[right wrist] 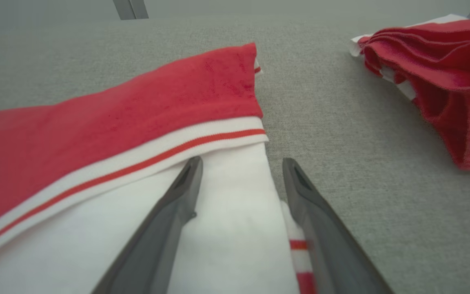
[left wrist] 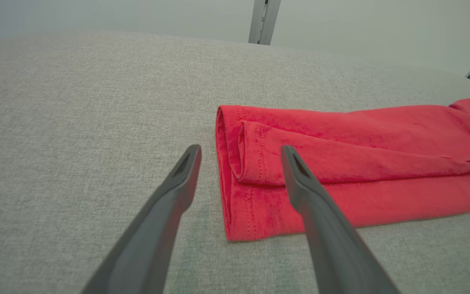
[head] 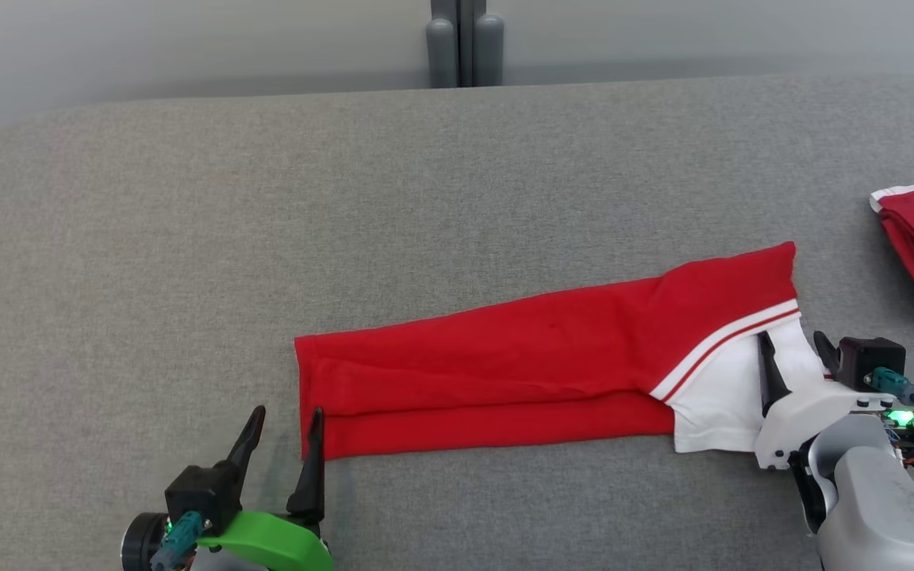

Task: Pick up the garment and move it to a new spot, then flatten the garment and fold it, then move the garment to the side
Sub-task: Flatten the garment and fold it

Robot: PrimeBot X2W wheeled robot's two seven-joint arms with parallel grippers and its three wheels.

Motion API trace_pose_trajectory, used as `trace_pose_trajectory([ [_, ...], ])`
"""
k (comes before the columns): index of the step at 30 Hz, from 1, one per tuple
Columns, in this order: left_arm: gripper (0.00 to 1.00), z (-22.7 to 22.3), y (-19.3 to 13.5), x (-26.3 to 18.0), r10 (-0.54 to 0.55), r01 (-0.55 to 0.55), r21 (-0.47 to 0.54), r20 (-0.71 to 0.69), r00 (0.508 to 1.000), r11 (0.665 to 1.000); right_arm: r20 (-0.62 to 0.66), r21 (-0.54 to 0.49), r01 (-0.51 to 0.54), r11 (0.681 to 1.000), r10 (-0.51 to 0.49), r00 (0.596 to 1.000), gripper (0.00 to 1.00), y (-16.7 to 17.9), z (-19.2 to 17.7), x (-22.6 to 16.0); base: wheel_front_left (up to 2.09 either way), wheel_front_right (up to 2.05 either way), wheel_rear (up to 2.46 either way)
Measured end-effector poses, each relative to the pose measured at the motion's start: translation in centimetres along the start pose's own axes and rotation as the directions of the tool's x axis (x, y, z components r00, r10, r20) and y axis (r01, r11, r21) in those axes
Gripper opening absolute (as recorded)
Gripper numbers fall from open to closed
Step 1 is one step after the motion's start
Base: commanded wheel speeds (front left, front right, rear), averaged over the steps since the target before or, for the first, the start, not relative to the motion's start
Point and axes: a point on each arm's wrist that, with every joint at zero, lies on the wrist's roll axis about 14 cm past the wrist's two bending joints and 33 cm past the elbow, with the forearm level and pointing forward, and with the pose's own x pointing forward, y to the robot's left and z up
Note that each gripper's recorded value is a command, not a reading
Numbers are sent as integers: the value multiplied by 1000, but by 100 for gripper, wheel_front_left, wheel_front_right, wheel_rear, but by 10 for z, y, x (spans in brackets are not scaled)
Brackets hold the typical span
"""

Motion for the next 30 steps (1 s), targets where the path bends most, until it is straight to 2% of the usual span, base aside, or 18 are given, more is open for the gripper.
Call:
trace_pose_trajectory([
  [5,100,-1,9,0,24,-24,-6,-6,1000,1000,-125,24,-6,1000,9,992,100,9,-36,9,0,0,0],
  [6,100,-2,11,-1,31,-31,-8,-10,999,999,-145,30,-11,999,15,989,69,11,-41,10,0,0,0],
  [7,100,-3,13,-2,35,-35,-9,-12,999,999,-153,34,-17,999,22,988,3,14,-44,12,0,0,0],
  [8,100,-4,14,-2,39,-40,-12,-14,999,999,-162,46,-19,999,26,987,0,16,-46,13,0,0,0],
  [11,100,-4,15,-1,43,-43,-14,-16,999,999,-142,72,5,997,6,990,0,11,-41,14,0,0,0],
  [17,100,-5,4,3,8,-9,-15,-17,1000,1000,-47,51,115,992,-113,993,0,-33,-18,-3,0,0,0],
  [19,100,-3,-3,5,-11,11,-17,-11,1000,1000,30,31,154,988,-155,987,0,-51,5,-9,0,0,0],
  [21,100,-2,-9,6,-28,28,-16,-6,1000,999,108,45,159,986,-164,981,0,-55,30,-11,0,0,0],
  [25,100,2,-19,6,-53,53,-19,6,999,998,227,69,62,996,-76,971,0,-29,65,-17,0,0,0],
  [28,100,3,-25,3,-67,67,-19,11,998,998,280,80,-80,994,54,958,0,16,79,-26,0,0,0],
  [30,100,3,-26,0,-68,68,-19,15,998,998,302,104,-179,978,140,943,0,47,83,-33,0,0,0],
])
